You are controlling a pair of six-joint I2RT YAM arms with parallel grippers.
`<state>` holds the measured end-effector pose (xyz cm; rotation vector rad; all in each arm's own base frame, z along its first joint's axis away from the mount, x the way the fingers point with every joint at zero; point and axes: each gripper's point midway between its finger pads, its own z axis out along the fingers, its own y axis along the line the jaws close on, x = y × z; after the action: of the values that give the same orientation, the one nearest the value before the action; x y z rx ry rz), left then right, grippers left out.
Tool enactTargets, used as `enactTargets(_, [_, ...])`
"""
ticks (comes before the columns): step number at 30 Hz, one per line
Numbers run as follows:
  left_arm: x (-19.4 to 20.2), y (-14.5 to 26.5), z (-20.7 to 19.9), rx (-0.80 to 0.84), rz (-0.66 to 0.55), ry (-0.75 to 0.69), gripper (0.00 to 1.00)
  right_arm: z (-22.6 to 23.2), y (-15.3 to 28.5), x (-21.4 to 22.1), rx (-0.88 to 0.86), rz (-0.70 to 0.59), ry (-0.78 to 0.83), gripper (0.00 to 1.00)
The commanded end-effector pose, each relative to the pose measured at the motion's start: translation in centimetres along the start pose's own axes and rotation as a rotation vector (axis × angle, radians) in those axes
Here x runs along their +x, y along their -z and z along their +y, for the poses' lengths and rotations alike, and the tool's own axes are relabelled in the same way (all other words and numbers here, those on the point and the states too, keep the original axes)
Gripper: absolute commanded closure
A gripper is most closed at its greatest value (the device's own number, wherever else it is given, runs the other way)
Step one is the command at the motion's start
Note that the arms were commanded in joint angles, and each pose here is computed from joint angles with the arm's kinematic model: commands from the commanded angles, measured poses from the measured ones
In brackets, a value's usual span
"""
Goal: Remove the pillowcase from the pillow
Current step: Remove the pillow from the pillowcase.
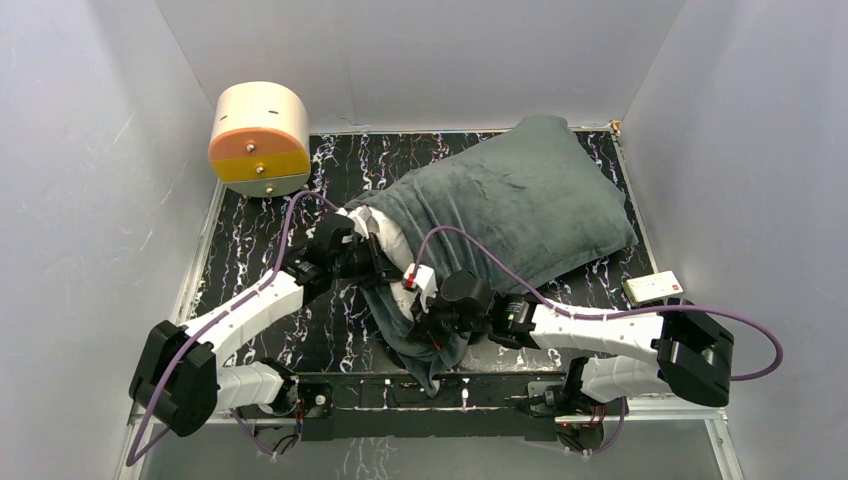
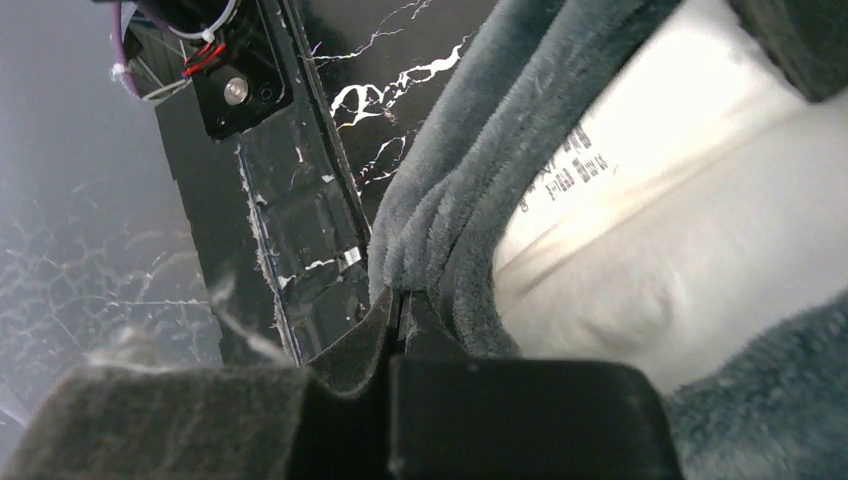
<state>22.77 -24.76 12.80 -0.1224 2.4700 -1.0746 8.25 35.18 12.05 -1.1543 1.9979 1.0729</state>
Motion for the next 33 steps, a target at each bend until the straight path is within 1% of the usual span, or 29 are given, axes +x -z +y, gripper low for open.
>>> enactTargets(1, [-3.7, 0.1, -3.5, 0.06, -0.102, -0.048, 1.0, 7.9, 0.4, 1.1, -0.338, 0.076, 0.106, 1.0])
enactTargets(2, [-4.3, 0.2, -3.8, 0.052, -0.115, -0.05, 1.0, 8.3, 0.4, 1.8, -0.358, 0.104, 0.113, 1.0])
enactTargets(3, [-6.0, 0.4, -4.3, 0.02, -0.154, -0.038, 1.0, 9.7, 0.5, 4.6, -0.413, 0.201, 0.132, 1.0])
enactTargets(8, [-8.9, 1.3, -5.8, 0.079, -0.218, 0.031, 1.0, 11.8, 0.7, 9.2, -0.52, 0.35, 0.129, 1.0])
enactTargets(10, [-9.7, 1.7, -6.2, 0.092, -0.24, 0.039, 1.0, 11.8, 0.3, 10.4, -0.512, 0.389, 0.13, 1.0])
enactTargets(13, [-10.2, 2.3, -6.3, 0.087, -0.255, 0.037, 1.0, 10.3, -0.4, 11.0, -0.424, 0.382, 0.133, 1.0])
enactTargets(17, [-10.2, 3.2, -5.8, 0.076, -0.27, 0.044, 1.0, 7.5, -1.4, 9.5, -0.231, 0.282, 0.139, 1.0])
enactTargets(20, [-10.2, 3.9, -5.6, 0.09, -0.288, 0.053, 1.0, 4.1, -1.8, 8.3, -0.013, 0.215, 0.117, 0.96])
enactTargets(21, [-10.0, 4.0, -5.7, 0.094, -0.281, 0.044, 1.0, 4.0, -1.5, 7.8, 0.005, 0.212, 0.109, 0.92])
enactTargets(22, [-9.7, 4.0, -5.6, 0.095, -0.267, 0.036, 1.0, 3.7, -1.3, 6.8, 0.04, 0.186, 0.106, 0.88])
enactTargets(23, [-9.3, 4.0, -5.5, 0.096, -0.253, 0.029, 1.0, 4.0, -0.9, 5.7, 0.037, 0.153, 0.096, 0.83])
enactTargets(24, [-8.9, 3.9, -5.2, 0.097, -0.242, 0.025, 1.0, 4.7, -0.4, 4.3, 0.019, 0.109, 0.093, 0.75])
enactTargets(26, [-8.0, 3.9, -4.6, 0.096, -0.232, 0.029, 1.0, 6.2, 1.3, 0.5, -0.015, -0.012, 0.074, 0.53])
enactTargets(28, [-7.3, 4.0, -3.7, 0.082, -0.239, 0.031, 1.0, 7.3, 3.2, -2.8, -0.028, -0.106, 0.071, 0.45])
enactTargets(30, [-6.6, 4.2, -2.8, 0.066, -0.248, 0.038, 1.0, 6.9, 5.0, -5.5, 0.032, -0.184, 0.054, 0.4])
enactTargets(32, [-6.0, 4.3, -2.2, 0.065, -0.243, 0.045, 1.0, 5.4, 6.8, -8.0, 0.147, -0.254, 0.035, 0.38])
enactTargets(33, [-5.6, 4.3, -2.1, 0.069, -0.236, 0.047, 1.0, 3.7, 7.9, -9.3, 0.263, -0.298, 0.008, 0.36])
